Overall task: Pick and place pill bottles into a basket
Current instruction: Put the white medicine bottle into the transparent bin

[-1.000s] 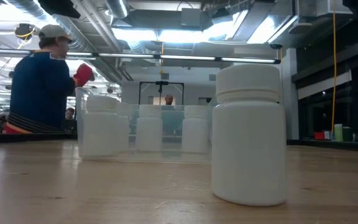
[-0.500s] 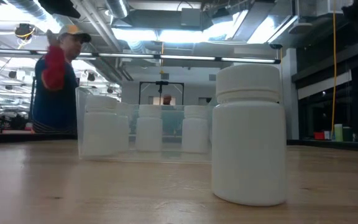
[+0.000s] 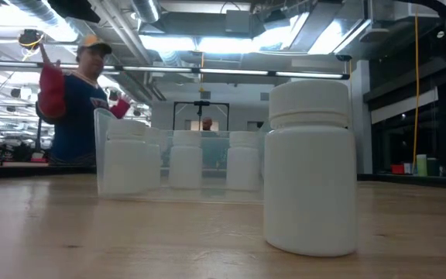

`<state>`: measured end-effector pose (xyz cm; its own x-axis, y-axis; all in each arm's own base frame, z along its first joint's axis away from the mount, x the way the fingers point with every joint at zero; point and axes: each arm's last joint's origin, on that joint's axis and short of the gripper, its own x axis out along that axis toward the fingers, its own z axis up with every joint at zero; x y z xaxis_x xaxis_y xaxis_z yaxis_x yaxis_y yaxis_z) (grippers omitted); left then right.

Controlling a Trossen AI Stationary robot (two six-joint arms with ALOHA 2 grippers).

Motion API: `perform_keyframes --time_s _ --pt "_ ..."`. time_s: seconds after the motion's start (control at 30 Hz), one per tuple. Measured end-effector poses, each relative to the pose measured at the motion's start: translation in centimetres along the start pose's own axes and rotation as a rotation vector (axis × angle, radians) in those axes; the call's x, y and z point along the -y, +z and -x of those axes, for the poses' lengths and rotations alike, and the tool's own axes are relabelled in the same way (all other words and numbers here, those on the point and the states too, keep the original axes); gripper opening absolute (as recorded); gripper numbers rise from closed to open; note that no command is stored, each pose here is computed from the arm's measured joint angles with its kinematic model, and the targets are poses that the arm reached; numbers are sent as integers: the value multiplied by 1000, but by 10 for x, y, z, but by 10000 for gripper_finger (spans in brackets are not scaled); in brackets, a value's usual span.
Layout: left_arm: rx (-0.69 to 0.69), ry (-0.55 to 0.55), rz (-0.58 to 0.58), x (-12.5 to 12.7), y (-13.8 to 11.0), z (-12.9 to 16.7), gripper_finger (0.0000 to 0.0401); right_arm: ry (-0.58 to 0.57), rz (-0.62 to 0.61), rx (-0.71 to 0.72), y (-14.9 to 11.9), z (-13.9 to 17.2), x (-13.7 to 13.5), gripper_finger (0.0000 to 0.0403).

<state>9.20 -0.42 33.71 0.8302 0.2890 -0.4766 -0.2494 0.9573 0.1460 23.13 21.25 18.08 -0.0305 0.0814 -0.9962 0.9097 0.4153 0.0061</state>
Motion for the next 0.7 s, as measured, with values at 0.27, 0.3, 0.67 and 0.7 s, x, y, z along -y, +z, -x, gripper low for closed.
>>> perform_keyframes --time_s 0.27,0.3,0.67,0.7 --pt "0 0 -9 0 0 0 244 3 2 8 0 0 0 214" --pt "0 0 -14 0 0 0 244 3 2 8 0 0 0 198" --pt "-6 -57 -16 2 0 0 244 57 61 -7 -1 2 -5 155" --pt "-8 -84 -16 2 0 0 244 58 63 -8 -1 2 -5 155"
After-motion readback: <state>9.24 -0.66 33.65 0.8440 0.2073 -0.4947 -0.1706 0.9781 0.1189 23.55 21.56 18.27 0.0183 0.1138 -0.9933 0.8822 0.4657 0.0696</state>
